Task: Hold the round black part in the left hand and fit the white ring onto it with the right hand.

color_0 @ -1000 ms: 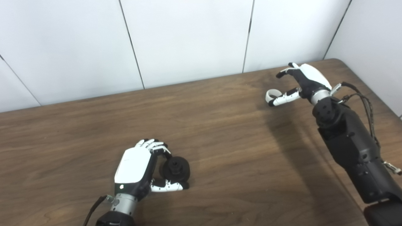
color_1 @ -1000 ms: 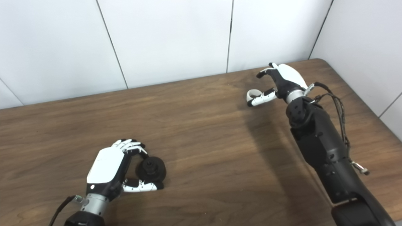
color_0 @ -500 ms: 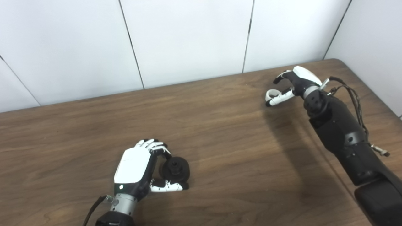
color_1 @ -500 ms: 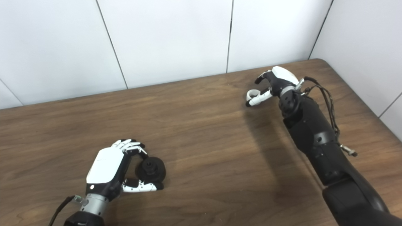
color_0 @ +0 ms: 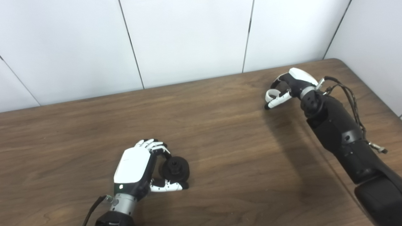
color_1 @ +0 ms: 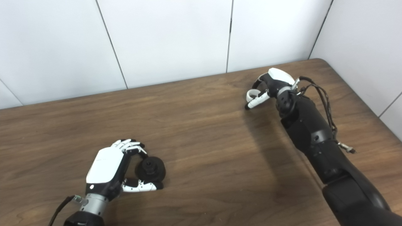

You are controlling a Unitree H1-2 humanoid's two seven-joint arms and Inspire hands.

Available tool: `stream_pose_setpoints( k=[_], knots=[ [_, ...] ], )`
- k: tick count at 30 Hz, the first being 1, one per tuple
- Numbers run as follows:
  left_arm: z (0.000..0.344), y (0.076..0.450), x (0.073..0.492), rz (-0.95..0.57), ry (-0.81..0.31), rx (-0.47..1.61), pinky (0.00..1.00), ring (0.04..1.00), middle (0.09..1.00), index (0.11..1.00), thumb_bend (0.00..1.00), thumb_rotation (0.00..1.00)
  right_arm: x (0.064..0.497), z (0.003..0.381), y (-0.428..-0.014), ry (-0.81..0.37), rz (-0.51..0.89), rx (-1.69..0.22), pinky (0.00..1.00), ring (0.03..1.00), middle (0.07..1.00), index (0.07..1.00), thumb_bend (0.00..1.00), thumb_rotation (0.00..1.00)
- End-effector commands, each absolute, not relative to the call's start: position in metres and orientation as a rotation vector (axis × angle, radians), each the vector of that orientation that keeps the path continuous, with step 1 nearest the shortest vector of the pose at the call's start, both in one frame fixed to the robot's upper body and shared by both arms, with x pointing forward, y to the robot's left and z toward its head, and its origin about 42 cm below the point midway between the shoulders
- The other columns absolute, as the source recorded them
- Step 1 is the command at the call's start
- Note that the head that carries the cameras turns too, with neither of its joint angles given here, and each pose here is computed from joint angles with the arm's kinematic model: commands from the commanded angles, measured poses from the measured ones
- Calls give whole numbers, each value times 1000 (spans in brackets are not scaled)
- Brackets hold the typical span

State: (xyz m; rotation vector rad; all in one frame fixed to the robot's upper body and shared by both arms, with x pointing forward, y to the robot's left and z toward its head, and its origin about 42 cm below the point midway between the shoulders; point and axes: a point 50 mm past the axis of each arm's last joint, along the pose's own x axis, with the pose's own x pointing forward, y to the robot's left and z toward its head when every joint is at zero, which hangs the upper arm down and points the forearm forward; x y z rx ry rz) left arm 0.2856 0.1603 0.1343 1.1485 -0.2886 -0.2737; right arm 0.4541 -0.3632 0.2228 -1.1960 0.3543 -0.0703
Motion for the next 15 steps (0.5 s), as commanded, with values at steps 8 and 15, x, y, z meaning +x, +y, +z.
stream_pose_setpoints(
  k=[8, 15],
  knots=[
    [142, 163, 289, -252, -318, 1157, 899, 855, 765, 484, 524, 55, 456, 257, -376, 282, -142, -1233, 941, 977, 871, 663, 816, 246],
    [142, 163, 289, -254, -308, 1160, 904, 859, 767, 484, 524, 55, 455, 256, -378, 288, -142, -1219, 927, 978, 876, 651, 820, 245]
  ],
)
